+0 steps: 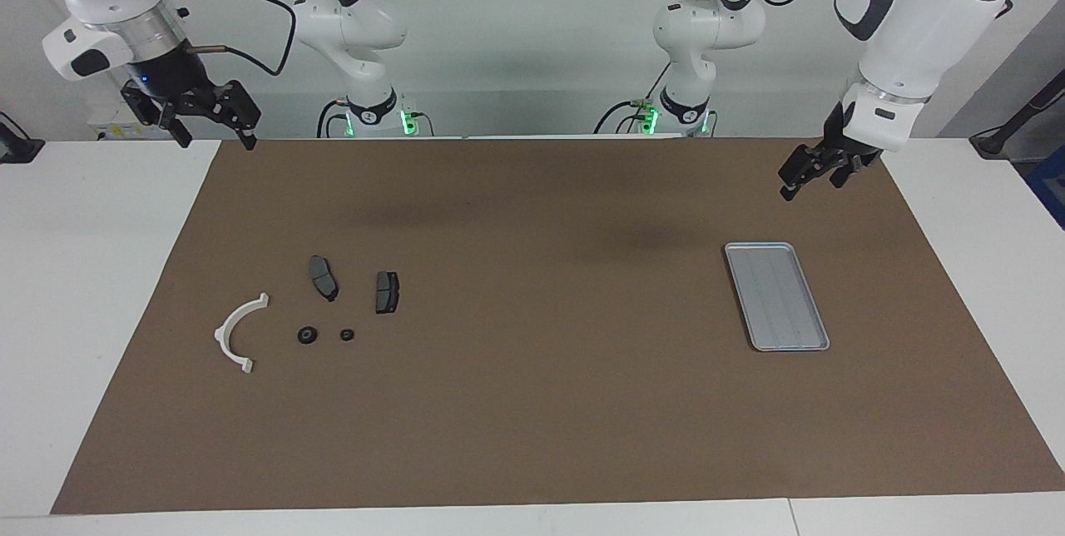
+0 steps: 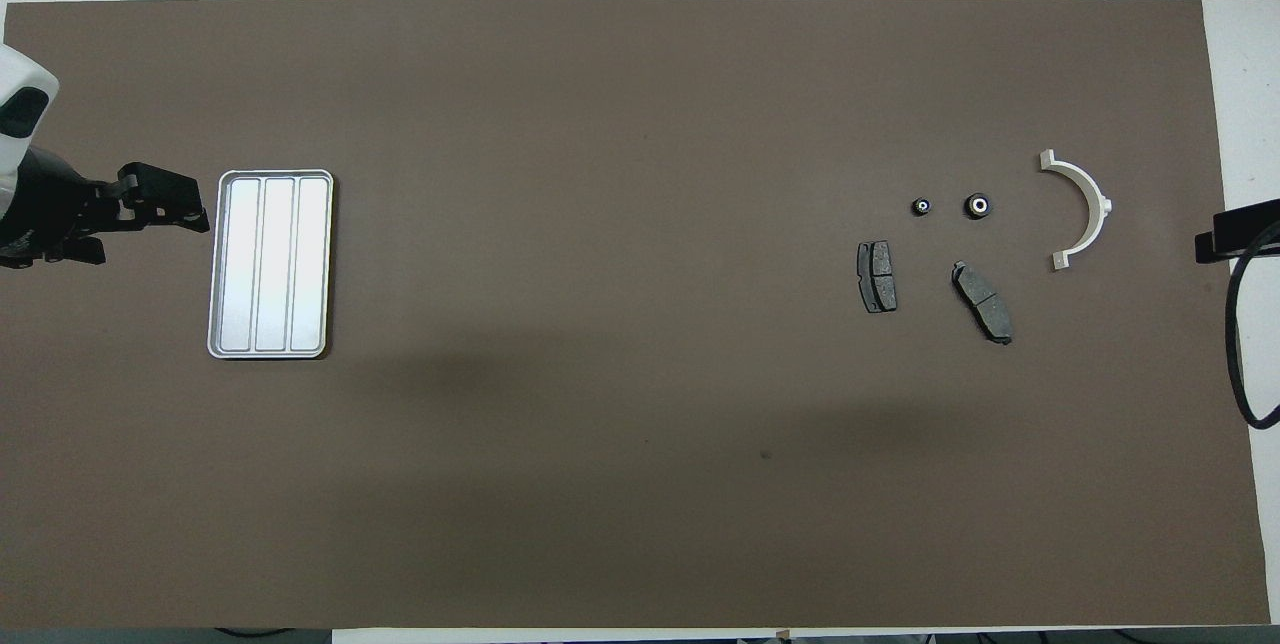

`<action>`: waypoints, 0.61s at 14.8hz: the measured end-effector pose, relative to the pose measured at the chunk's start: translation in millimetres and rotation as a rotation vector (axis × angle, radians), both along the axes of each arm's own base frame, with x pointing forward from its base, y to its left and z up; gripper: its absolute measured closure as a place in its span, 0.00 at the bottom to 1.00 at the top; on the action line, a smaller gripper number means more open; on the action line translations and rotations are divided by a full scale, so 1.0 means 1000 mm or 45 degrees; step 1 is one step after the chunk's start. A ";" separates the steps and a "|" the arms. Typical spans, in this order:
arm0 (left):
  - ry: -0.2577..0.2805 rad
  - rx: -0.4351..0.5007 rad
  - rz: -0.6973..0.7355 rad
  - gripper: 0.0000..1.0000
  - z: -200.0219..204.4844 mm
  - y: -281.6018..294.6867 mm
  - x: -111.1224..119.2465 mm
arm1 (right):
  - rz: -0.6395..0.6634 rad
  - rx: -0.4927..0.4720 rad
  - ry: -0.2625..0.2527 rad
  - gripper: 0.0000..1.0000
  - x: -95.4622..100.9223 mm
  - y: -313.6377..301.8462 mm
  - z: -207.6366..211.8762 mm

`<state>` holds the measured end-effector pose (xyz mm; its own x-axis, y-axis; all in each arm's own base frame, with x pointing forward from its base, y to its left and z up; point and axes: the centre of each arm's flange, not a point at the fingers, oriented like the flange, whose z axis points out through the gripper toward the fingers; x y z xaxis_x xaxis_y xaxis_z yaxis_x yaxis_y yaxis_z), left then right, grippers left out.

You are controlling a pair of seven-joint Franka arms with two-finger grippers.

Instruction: Pick bearing gear from pile to tray

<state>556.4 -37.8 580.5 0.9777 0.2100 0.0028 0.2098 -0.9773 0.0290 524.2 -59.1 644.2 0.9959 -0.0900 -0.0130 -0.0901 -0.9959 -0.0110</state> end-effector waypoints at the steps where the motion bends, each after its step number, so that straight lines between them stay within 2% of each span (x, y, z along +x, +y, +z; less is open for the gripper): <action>1: 0.000 0.000 0.000 0.00 0.000 0.000 0.000 | 0.000 0.000 0.000 0.00 0.000 0.000 0.000; 5: 0.000 0.000 0.000 0.00 0.000 0.000 0.000 | -0.003 0.000 -0.002 0.00 0.000 -0.001 0.000; 9: 0.000 0.000 0.000 0.00 0.000 0.000 0.000 | -0.010 -0.011 -0.088 0.00 0.015 -0.005 -0.006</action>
